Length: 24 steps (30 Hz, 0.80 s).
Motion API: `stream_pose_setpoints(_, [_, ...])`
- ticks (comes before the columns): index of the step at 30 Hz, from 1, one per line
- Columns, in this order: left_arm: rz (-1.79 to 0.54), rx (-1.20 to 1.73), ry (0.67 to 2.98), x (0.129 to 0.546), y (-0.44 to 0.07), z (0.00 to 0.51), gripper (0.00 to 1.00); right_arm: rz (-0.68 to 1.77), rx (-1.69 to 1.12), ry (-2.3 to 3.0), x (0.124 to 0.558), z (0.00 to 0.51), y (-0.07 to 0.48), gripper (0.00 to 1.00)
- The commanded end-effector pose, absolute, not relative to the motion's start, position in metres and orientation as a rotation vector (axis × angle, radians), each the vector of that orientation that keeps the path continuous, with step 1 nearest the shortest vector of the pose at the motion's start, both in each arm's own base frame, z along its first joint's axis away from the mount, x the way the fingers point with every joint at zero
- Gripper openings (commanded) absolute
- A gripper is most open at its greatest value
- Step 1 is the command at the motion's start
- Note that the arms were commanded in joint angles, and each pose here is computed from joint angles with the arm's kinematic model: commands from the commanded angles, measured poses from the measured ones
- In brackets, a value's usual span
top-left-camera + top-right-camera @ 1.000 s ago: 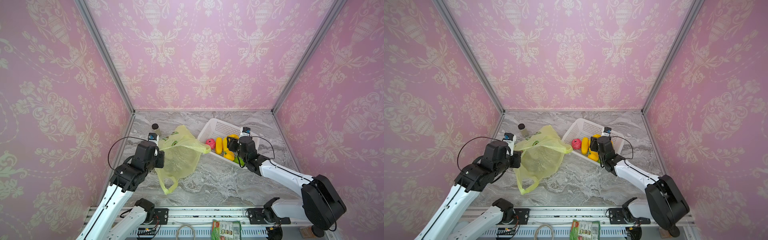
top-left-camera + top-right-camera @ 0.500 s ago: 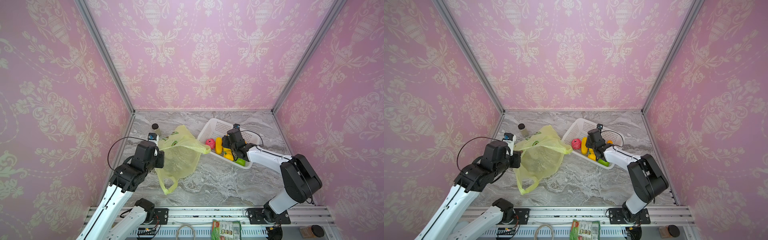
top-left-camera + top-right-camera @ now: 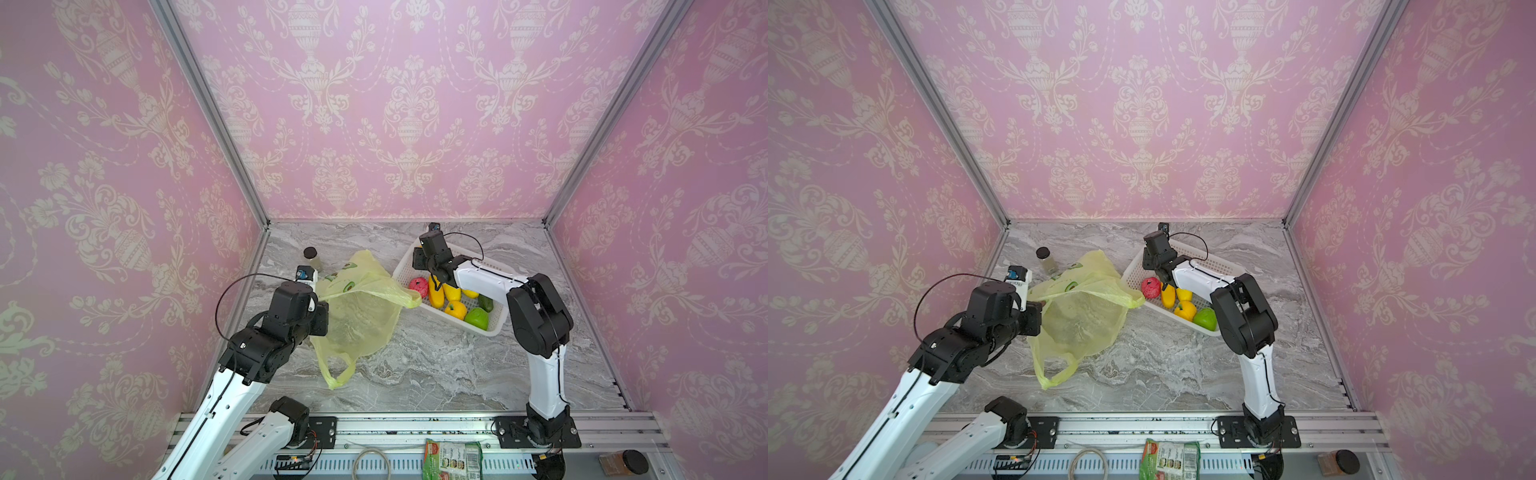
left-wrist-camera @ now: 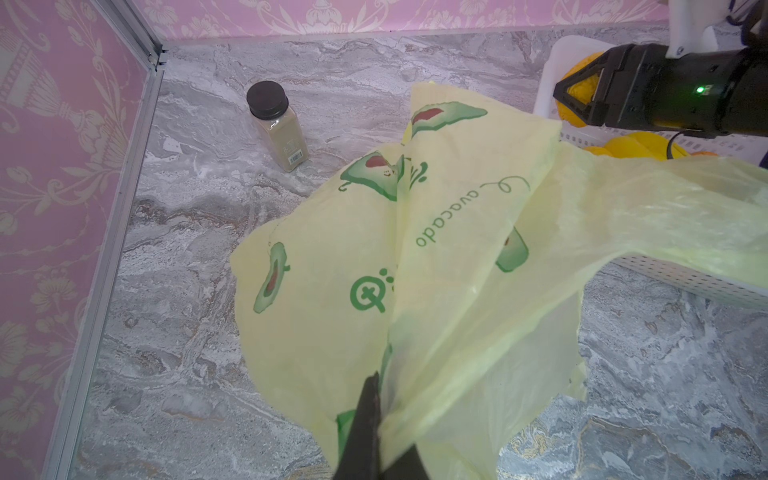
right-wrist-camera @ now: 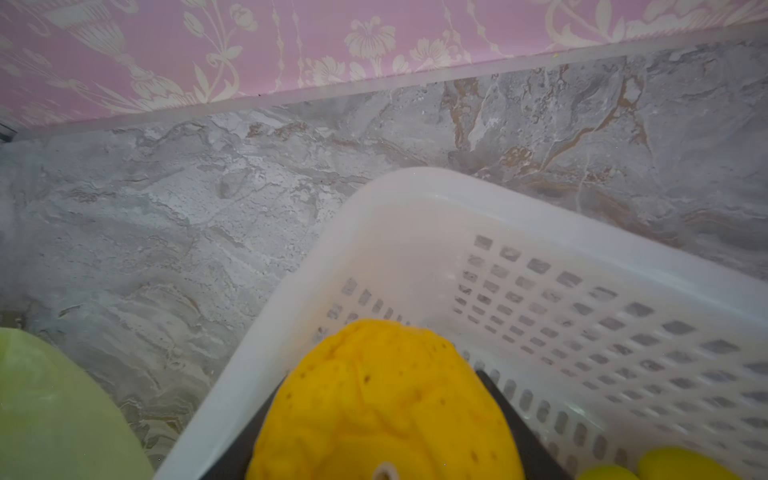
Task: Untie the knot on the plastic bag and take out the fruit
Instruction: 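Lower the small yellow fruit into the basket and open the right gripper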
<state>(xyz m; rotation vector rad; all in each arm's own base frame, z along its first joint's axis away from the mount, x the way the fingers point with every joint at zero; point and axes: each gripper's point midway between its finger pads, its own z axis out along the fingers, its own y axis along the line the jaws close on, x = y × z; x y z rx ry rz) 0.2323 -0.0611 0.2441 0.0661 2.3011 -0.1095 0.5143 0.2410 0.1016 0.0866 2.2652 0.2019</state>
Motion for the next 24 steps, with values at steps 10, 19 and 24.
stream_pose_setpoints(10, [-0.090, 0.032, 2.321, 0.230, -0.056, 0.239, 0.00, 0.106, 0.108, 2.321, 0.504, 0.075, 0.221, 0.36])
stream_pose_setpoints(19, [-0.084, 0.025, 2.318, 0.231, -0.054, 0.240, 0.00, 0.129, 0.160, 2.314, 0.502, 0.073, 0.209, 0.63])
stream_pose_setpoints(24, [-0.082, 0.025, 2.320, 0.230, -0.054, 0.239, 0.00, 0.194, 0.122, 2.266, 0.500, 0.083, 0.216, 0.83])
